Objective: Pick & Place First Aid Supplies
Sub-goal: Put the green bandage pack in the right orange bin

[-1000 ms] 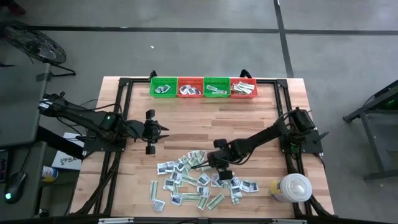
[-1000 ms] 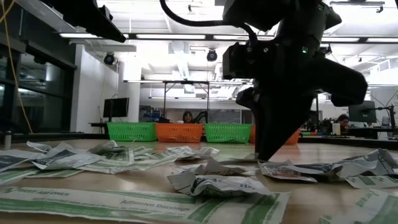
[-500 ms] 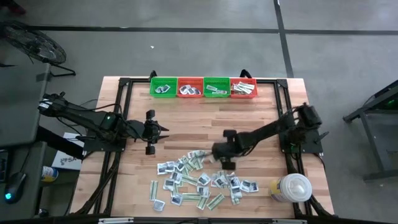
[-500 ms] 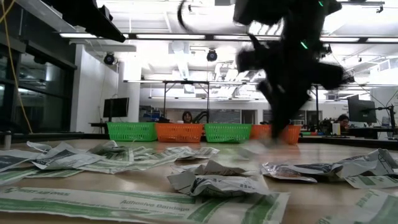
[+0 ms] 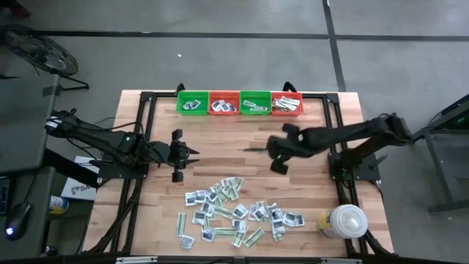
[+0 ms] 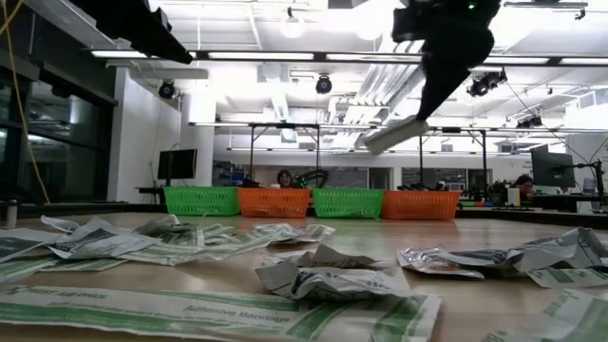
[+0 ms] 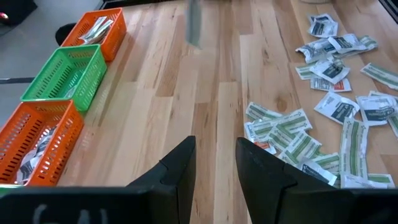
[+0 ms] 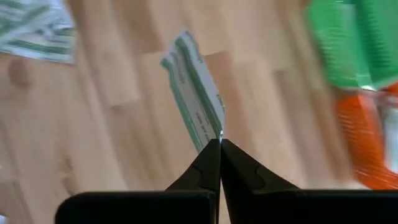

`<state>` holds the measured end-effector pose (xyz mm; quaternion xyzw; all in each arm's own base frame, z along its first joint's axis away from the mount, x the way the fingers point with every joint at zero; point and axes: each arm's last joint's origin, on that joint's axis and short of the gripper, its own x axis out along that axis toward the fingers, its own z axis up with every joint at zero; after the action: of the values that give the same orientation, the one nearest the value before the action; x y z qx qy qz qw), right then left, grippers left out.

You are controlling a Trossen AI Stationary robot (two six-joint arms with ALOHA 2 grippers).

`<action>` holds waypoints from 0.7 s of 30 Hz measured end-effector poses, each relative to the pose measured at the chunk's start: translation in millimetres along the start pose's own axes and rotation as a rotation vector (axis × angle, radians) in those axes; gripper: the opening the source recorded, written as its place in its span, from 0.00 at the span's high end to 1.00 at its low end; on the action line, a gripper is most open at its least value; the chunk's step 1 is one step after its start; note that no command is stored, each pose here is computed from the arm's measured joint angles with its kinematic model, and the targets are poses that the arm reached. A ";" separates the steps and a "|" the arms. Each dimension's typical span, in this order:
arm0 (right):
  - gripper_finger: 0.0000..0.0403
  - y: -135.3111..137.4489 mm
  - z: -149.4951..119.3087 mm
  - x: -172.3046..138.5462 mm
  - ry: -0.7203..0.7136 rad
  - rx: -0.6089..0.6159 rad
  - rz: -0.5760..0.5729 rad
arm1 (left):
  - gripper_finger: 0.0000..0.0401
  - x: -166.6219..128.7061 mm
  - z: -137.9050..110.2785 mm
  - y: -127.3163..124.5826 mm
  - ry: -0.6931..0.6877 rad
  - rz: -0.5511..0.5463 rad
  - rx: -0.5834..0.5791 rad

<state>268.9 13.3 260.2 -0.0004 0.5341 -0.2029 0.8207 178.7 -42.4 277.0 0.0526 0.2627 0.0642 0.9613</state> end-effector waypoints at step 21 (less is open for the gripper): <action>1.00 -171.6 -17.9 -10.8 0.056 0.199 -0.231 | 0.73 -0.1 0.6 3.2 -0.017 0.108 -0.078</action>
<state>192.4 -136.7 299.3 0.0252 0.5306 -0.3480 0.7725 178.6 -39.4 278.0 0.0296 0.2487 0.1257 0.9599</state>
